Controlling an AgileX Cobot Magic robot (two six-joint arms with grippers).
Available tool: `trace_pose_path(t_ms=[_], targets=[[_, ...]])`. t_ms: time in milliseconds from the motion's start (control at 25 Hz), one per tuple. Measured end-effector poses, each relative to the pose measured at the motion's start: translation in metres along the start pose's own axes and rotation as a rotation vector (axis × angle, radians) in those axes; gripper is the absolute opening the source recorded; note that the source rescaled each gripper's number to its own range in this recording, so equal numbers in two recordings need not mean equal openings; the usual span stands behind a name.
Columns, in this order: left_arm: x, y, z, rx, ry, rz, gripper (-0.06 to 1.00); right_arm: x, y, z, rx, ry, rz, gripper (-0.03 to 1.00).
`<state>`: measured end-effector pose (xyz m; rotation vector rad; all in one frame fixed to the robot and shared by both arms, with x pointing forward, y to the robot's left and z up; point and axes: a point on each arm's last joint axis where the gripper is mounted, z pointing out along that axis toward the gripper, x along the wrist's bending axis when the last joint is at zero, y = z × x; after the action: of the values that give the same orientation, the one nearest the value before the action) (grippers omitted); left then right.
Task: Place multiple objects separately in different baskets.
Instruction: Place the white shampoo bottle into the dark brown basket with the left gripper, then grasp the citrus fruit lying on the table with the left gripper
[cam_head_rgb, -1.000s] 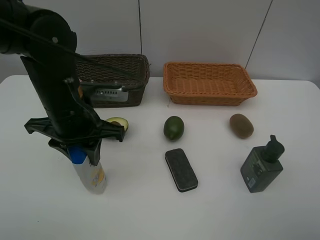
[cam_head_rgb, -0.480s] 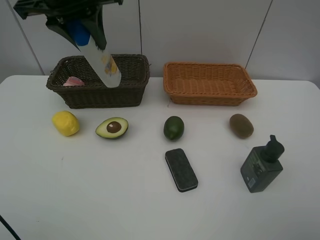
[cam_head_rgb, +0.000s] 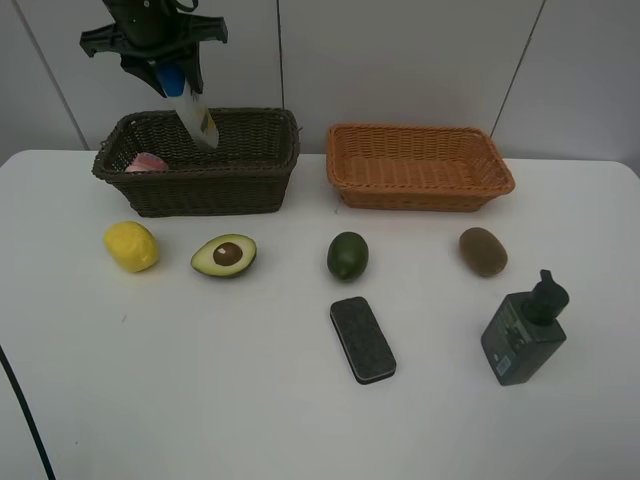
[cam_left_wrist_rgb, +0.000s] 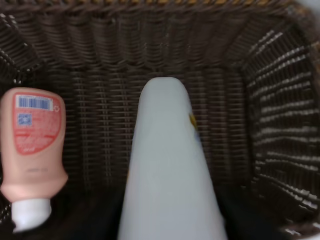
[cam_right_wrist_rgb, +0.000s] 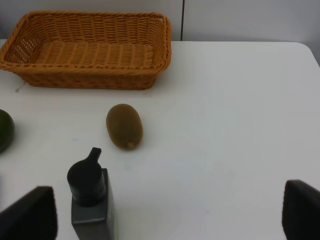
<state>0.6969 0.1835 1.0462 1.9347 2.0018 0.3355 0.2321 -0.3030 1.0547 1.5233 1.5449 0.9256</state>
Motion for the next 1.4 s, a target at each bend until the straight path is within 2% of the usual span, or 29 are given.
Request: trace_pose_path(t_ms=[80,120,240,480,560,840,1000,1160,1280,1400], targets=[[0.000,-0.001,0.013,0.021,0.010,0.000,0.75,0.000,0.000,0.000,0.000,0.000,0.000,0.98],[0.000,-0.002,0.017,0.029,0.012,-0.003,0.85,0.000,0.000,0.000,0.000,0.000,0.000,0.98],[0.000,-0.002,0.019,0.034,0.015,-0.014,0.96,0.000,0.000,0.000,0.000,0.000,0.000,0.98],[0.002,-0.005,-0.009,0.085,0.032,-0.024,0.98,0.000,0.000,0.000,0.000,0.000,0.000,0.98],[0.002,-0.001,-0.026,0.069,0.027,-0.028,0.98,0.000,0.000,0.000,0.000,0.000,0.000,0.98],[-0.003,-0.010,-0.080,0.022,-0.098,-0.033,0.98,0.000,0.000,0.000,0.000,0.000,0.000,0.98],[0.010,-0.052,-0.115,0.060,-0.095,-0.031,0.98,0.000,0.000,0.000,0.000,0.000,0.000,0.98],[0.034,-0.115,-0.135,0.130,-0.019,-0.088,0.98,0.000,0.000,0.000,0.000,0.000,0.000,0.98],[0.050,-0.161,-0.122,0.229,0.065,-0.132,0.98,0.000,0.000,0.000,0.000,0.000,0.000,0.98],[0.062,-0.196,-0.092,0.364,0.145,-0.116,0.98,0.000,0.000,0.000,0.000,0.000,0.000,0.98]])
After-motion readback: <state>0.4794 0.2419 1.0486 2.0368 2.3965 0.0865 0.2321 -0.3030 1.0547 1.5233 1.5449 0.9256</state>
